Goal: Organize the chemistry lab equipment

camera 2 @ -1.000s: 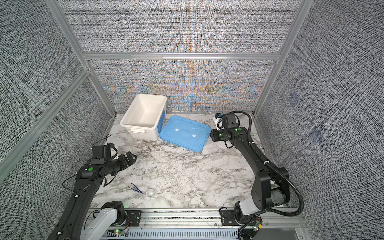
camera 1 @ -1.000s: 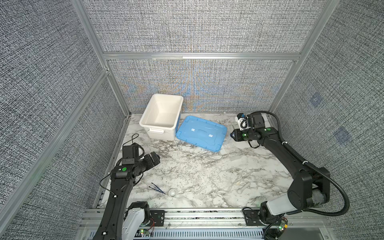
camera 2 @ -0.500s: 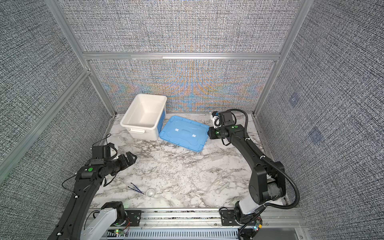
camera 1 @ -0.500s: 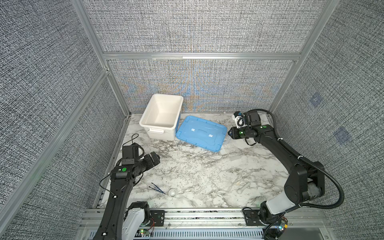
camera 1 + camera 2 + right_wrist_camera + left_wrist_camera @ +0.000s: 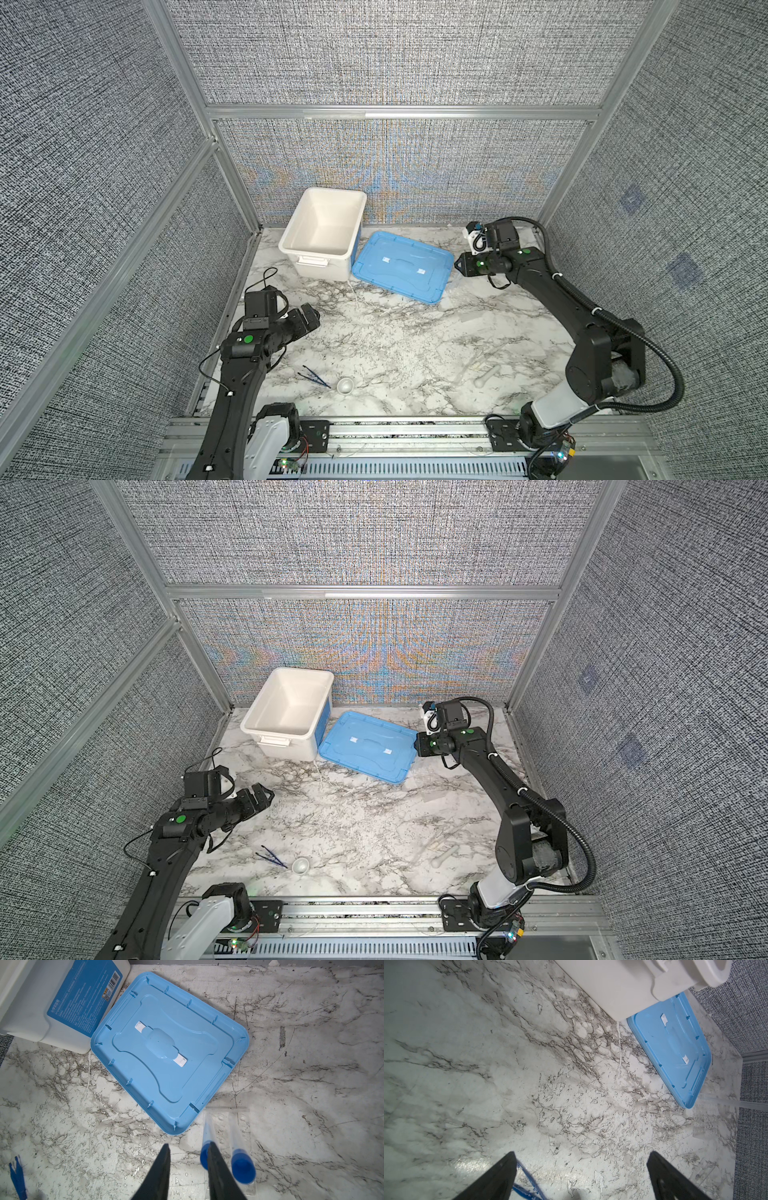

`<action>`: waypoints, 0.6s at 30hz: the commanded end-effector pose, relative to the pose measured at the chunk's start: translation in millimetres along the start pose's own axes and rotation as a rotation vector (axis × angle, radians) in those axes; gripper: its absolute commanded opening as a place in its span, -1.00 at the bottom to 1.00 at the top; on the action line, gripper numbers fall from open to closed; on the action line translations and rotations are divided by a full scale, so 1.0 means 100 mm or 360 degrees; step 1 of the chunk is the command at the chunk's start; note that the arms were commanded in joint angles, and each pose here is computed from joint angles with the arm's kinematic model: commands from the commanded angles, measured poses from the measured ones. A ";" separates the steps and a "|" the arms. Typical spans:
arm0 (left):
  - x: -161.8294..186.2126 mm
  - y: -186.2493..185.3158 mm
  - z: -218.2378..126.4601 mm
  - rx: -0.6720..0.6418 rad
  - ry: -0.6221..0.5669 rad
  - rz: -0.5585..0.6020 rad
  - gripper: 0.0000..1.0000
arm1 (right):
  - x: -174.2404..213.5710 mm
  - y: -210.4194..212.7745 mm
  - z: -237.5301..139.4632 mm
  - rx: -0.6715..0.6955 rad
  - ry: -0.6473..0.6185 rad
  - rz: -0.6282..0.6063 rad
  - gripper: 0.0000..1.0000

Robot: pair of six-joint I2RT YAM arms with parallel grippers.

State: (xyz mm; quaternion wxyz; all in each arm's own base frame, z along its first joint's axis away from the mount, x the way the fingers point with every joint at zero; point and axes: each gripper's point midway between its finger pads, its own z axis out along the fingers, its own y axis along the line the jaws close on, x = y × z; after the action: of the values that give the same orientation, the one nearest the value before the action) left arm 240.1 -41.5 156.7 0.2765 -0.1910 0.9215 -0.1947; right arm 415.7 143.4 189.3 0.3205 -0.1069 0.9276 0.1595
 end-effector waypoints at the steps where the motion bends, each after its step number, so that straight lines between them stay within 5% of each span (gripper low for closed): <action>1: -0.01 -0.01 0.00 0.0008 -0.0007 0.0004 0.98 | -0.01 0.03 0.02 -0.0016 0.0008 0.0014 -0.39; 18: -0.01 -0.01 0.00 0.0006 -0.0010 0.0007 0.98 | -0.06 0.09 0.06 -0.0037 0.0015 -0.0008 -0.29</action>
State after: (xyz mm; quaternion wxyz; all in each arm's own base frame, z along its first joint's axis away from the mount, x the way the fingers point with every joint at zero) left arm 240.1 -41.5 156.8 0.2769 -0.1910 0.9214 -0.1946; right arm 422.9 152.7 189.5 0.3190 -0.1112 0.9264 0.1662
